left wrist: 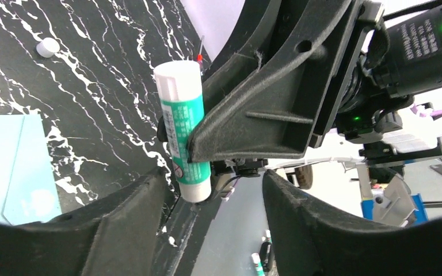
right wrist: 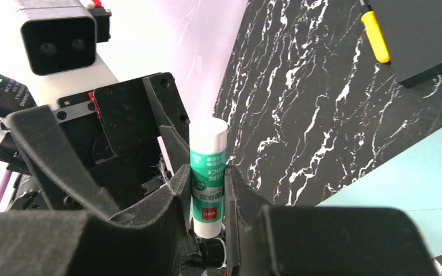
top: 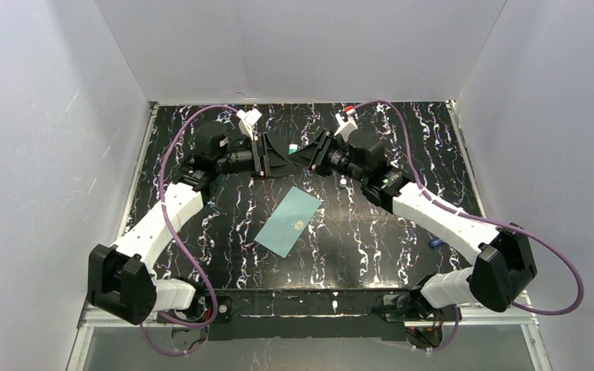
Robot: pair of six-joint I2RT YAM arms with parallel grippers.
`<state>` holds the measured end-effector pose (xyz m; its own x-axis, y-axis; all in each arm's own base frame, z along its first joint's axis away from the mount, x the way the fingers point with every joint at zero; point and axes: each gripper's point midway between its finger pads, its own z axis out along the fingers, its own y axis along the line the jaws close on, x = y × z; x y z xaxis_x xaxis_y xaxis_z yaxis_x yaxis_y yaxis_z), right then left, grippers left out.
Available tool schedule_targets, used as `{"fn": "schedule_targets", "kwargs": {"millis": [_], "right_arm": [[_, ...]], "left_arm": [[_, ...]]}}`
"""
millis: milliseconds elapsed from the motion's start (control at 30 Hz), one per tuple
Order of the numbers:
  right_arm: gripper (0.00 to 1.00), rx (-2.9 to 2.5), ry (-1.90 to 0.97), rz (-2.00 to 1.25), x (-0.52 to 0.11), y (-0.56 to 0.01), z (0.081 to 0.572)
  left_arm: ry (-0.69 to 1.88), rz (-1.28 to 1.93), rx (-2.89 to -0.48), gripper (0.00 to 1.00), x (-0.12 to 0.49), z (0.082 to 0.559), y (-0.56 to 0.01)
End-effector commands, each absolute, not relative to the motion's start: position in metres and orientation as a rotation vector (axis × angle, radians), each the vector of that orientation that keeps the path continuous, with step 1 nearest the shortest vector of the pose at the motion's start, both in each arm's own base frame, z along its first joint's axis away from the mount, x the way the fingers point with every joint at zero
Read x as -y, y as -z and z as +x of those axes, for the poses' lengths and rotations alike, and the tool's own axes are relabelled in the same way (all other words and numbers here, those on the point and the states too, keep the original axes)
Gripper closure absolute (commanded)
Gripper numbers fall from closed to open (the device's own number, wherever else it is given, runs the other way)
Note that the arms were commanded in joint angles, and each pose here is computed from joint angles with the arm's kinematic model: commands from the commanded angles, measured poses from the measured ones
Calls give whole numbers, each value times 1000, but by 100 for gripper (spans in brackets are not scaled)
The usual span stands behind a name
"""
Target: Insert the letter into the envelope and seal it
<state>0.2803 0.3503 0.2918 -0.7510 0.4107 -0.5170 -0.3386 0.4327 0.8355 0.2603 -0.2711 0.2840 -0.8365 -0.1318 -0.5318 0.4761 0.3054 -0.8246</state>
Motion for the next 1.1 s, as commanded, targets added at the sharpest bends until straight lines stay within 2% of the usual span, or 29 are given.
{"fn": "schedule_targets", "kwargs": {"millis": [0,67,200,267,333,367,467,500,567,667,867,1067], "right_arm": [[85,-1876,-1515,19,-364,-331,275],[85,-1881,-1520,26,-364,-329,274],[85,-1887,-1530,23,-364,-328,272],[85,-1899,-1531,21,-364,-327,271],[82,-1912,-1524,18,-363,-325,270],[76,-1922,-1509,11,-362,-323,269],[35,-1988,-1343,17,-348,-308,276],[26,-1994,-1282,4,-343,-306,279],[19,-2023,-1184,-14,-334,-302,283],[21,-2084,-1129,-44,-335,-300,286],[37,-2095,-1219,-54,-348,-306,281],[64,-2131,-1267,-78,-356,-306,277]], "left_arm": [[1631,283,-2033,46,276,260,-300],[1642,256,-2044,56,277,263,-299],[1637,214,-2056,65,277,267,-294],[1634,208,-2056,76,277,267,-293],[1629,218,-2053,92,277,267,-292],[1625,229,-2050,100,276,267,-291],[1611,313,-2027,100,275,263,-288],[1609,357,-2015,100,275,260,-286],[1614,442,-1991,100,274,254,-285],[1629,549,-1961,100,273,243,-282],[1532,609,-2019,100,267,243,-267],[1494,592,-2045,100,263,244,-266]]}}
